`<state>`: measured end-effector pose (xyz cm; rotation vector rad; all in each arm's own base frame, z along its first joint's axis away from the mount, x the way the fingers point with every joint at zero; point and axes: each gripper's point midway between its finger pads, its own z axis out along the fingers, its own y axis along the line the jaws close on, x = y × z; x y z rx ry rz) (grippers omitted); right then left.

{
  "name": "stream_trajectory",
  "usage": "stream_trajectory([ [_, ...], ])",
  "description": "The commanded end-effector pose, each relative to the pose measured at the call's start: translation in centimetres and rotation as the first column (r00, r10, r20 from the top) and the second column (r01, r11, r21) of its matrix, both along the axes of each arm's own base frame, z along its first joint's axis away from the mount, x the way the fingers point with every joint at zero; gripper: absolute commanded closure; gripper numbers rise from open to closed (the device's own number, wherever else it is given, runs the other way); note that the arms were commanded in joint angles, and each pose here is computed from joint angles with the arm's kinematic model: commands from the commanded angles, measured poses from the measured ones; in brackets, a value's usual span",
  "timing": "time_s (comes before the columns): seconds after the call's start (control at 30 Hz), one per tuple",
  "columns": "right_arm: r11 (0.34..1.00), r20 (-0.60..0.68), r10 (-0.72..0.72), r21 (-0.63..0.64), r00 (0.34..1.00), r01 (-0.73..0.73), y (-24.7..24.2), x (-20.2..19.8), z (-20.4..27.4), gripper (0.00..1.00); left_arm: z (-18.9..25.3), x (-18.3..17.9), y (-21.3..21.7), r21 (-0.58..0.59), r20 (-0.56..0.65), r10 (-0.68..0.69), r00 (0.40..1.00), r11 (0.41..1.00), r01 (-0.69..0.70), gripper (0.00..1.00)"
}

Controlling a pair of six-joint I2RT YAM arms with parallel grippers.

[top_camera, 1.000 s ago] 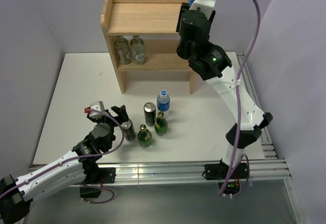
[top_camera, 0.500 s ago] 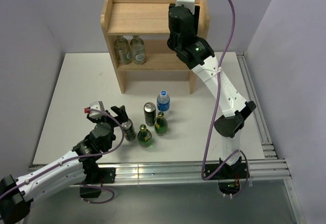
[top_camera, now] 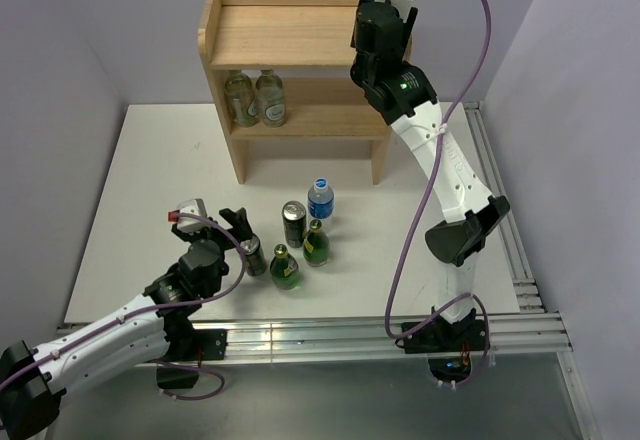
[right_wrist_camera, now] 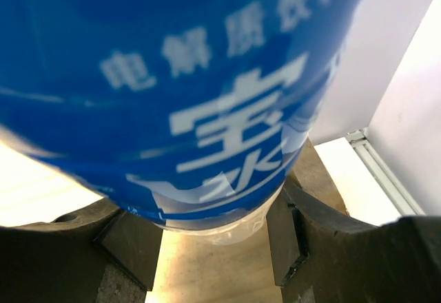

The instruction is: Place and organize the beverage onto the shelf

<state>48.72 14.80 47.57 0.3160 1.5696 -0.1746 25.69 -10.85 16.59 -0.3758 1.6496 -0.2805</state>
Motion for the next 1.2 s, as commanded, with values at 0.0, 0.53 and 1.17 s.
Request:
stream_trajectory([
  [0.0,0.996,0.082,-0.057,0.074,0.995,0.051,-2.2,-0.7,2.5,0.70,0.7,0.2,-0.3,-0.032,0.014,-0.003,1.000,0.999,0.003,0.07],
  [0.53,0.994,0.056,-0.094,0.058,0.994,0.091,-2.3,0.1,0.9,0.13,0.7,0.1,-0.1,-0.034,0.013,0.002,1.000,0.999,-0.002,0.07],
  [1.17,0.990,-0.024,-0.091,0.105,0.996,0.094,-2.7,-2.6,-3.2,0.13,0.7,0.1,-0.1,-0.038,0.017,0.005,1.000,0.999,-0.005,0.06],
])
